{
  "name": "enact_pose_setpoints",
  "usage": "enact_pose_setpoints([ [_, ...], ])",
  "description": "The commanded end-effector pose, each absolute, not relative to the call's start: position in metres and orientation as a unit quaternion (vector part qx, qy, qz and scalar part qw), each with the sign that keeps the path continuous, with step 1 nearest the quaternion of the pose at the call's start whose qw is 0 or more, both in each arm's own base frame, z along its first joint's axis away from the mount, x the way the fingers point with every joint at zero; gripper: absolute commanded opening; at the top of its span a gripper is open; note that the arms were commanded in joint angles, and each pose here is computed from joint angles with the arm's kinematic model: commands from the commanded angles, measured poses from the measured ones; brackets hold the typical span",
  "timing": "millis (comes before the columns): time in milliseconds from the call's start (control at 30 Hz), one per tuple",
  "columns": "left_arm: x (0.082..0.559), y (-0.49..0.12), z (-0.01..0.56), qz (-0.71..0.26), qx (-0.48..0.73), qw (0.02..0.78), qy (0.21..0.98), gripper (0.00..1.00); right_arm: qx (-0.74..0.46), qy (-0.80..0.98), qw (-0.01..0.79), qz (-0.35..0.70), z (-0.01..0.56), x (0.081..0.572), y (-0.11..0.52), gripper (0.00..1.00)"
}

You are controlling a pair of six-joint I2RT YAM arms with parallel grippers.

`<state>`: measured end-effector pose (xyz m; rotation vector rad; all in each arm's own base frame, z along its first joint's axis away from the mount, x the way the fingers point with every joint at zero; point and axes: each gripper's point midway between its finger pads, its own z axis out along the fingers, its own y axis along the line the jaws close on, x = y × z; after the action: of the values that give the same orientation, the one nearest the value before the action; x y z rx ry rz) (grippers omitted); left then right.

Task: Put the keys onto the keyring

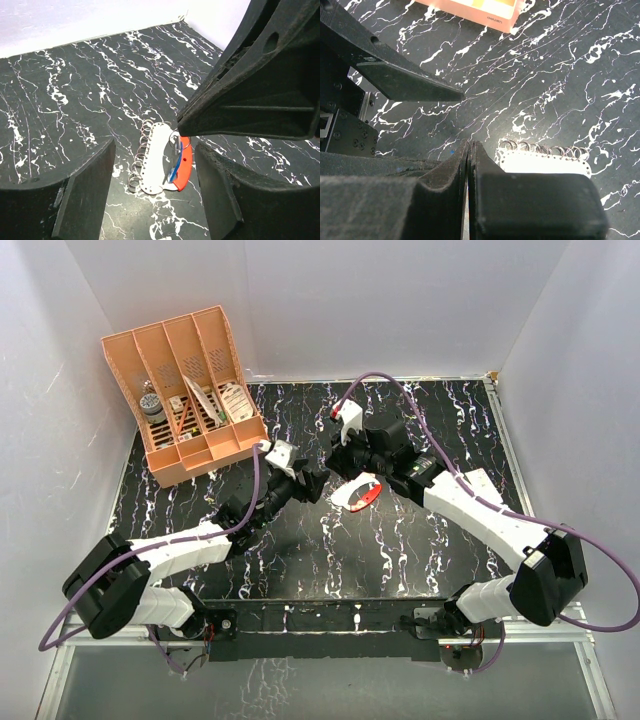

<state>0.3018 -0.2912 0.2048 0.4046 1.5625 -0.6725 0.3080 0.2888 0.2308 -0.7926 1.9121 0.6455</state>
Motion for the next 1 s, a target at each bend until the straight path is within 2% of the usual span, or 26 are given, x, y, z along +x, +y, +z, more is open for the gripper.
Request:
enact_pose_setpoints([
  [0, 0.296, -0.298, 0.222, -0.315, 0.192, 0.655, 0.66, 0.62, -0.346, 0.741, 0.504, 0.278, 0.268, 0.309, 0.294, 0.0],
  [733, 0.291, -0.307, 0.215, -0.332, 0.213, 0.645, 0.654, 0.42, -0.365, 0.715, 0.52, 0.291, 0.279, 0.297, 0.292, 0.0],
  [967, 0.291, -0.305, 0.22, -0.333, 0.208, 0.654, 0.647, 0.3, -0.364, 0.717, 0.519, 0.291, 0.276, 0.296, 0.292, 0.0],
])
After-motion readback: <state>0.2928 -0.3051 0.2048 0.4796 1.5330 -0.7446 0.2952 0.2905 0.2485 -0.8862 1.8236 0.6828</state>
